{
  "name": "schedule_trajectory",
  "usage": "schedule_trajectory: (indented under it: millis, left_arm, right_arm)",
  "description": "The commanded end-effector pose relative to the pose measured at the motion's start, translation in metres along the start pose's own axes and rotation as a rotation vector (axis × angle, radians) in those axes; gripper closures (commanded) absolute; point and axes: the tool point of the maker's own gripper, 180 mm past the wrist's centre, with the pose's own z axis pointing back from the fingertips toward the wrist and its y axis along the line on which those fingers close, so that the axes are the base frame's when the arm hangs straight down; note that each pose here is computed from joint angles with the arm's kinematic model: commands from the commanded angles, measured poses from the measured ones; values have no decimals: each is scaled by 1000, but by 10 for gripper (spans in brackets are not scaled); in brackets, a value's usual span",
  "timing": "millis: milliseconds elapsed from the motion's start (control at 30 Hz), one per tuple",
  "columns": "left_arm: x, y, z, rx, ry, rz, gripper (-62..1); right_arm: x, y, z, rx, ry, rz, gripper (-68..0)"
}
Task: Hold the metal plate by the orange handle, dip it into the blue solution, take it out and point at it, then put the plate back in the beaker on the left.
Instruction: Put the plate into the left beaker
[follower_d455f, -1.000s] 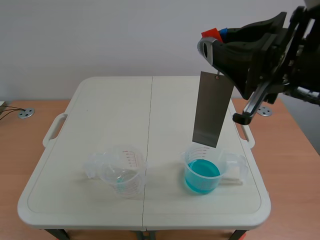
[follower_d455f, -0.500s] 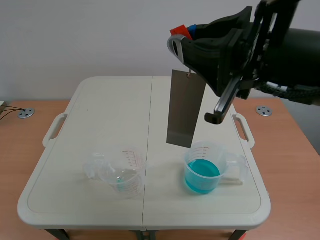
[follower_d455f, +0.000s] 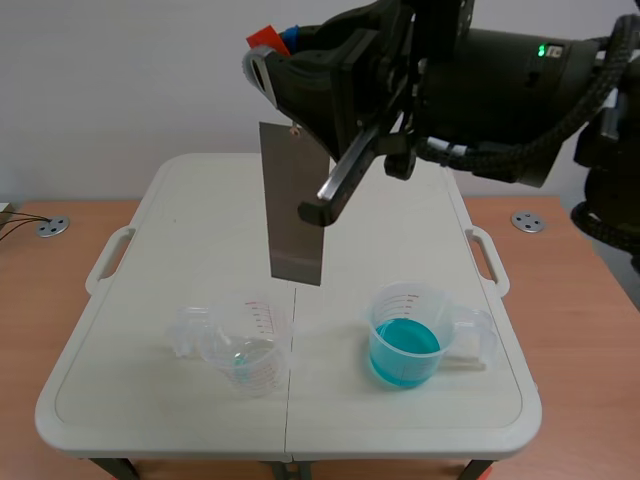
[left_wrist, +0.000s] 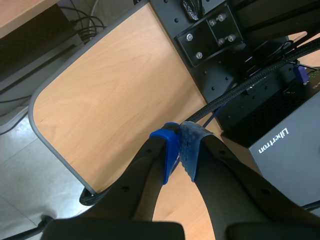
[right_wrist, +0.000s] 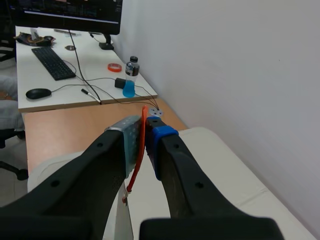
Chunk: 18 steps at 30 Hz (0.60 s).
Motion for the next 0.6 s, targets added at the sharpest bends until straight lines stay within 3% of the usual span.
schedule_trajectory:
  millis: [0,367,567]
  left_arm:
    - [4,0,2,-4,-19,0,-15]
    - [1,0,2,-3,-10,7,-15]
    - [-3,0,2,-2,-1,14,-15]
  right_arm:
    - [16,0,-5,2,-42,29,-15]
    - [16,18,-30,50,-57,-6,-15]
    - [2,23,-44,76,-36,-45,-15]
